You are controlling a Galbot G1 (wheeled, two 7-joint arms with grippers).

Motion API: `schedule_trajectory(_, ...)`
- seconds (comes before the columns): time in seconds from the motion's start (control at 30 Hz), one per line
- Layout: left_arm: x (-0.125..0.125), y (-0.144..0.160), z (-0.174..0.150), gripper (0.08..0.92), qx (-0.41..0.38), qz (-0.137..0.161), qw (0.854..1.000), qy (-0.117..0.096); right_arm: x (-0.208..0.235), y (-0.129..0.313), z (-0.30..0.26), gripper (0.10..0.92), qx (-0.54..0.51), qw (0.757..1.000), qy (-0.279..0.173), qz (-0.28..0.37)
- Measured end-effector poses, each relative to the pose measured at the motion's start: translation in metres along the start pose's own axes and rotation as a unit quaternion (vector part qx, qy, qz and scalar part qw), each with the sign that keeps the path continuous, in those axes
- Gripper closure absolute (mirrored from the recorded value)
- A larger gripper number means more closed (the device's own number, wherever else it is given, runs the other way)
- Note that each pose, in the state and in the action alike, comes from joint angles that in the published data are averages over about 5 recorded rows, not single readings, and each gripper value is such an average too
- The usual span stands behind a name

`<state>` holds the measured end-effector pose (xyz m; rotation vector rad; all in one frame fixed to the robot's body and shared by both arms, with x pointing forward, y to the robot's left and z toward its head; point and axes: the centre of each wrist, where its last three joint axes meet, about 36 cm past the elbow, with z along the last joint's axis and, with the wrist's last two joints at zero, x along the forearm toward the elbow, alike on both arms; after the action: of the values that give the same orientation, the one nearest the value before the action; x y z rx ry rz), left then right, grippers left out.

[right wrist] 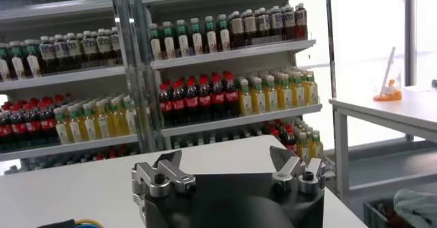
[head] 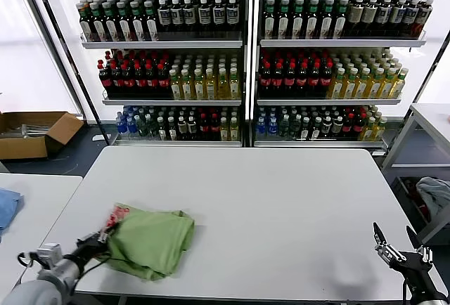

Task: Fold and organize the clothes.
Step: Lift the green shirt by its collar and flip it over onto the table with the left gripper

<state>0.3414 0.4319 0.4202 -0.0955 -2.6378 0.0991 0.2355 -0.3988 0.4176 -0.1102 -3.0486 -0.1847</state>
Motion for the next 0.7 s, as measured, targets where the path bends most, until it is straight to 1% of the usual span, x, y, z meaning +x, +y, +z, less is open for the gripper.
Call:
schedule_trajectory(0.2, 0.025, 0.058, -0.047, 0.855, -0.017, -0.064, 0.997, -0.036, -0.006, -0.001, -0.003, 0.2, -0.001, 1.0, -0.004, -0.002)
schedule_trajectory(0.27, 0.035, 0.07, -0.06, 0.855, -0.023, -0.08, 0.995, -0.048, -0.008, -0.002, -0.004, 0.2, 0.0, 1.0, -0.006, -0.002)
schedule_trajectory(0.37, 0.047, 0.078, -0.076, 0.855, -0.03, -0.096, 0.993, -0.063, -0.009, -0.004, -0.006, 0.2, 0.001, 1.0, -0.007, -0.001)
schedule_trajectory(0.47, 0.055, 0.075, -0.086, 0.855, -0.036, -0.102, 0.991, -0.076, -0.008, -0.005, -0.007, 0.2, 0.002, 1.0, -0.008, 0.0)
schedule_trajectory(0.53, 0.058, 0.067, -0.089, 0.855, -0.041, -0.1, 0.991, -0.081, -0.008, -0.005, -0.008, 0.2, 0.002, 1.0, -0.009, 0.0)
schedule_trajectory(0.63, 0.057, 0.043, -0.086, 0.855, -0.044, -0.088, 0.991, -0.086, -0.008, -0.005, -0.009, 0.2, 0.002, 1.0, -0.01, 0.001)
schedule_trajectory(0.7, 0.053, 0.022, -0.079, 0.855, -0.044, -0.074, 0.993, -0.085, -0.007, -0.005, -0.01, 0.2, 0.003, 1.0, -0.011, 0.001)
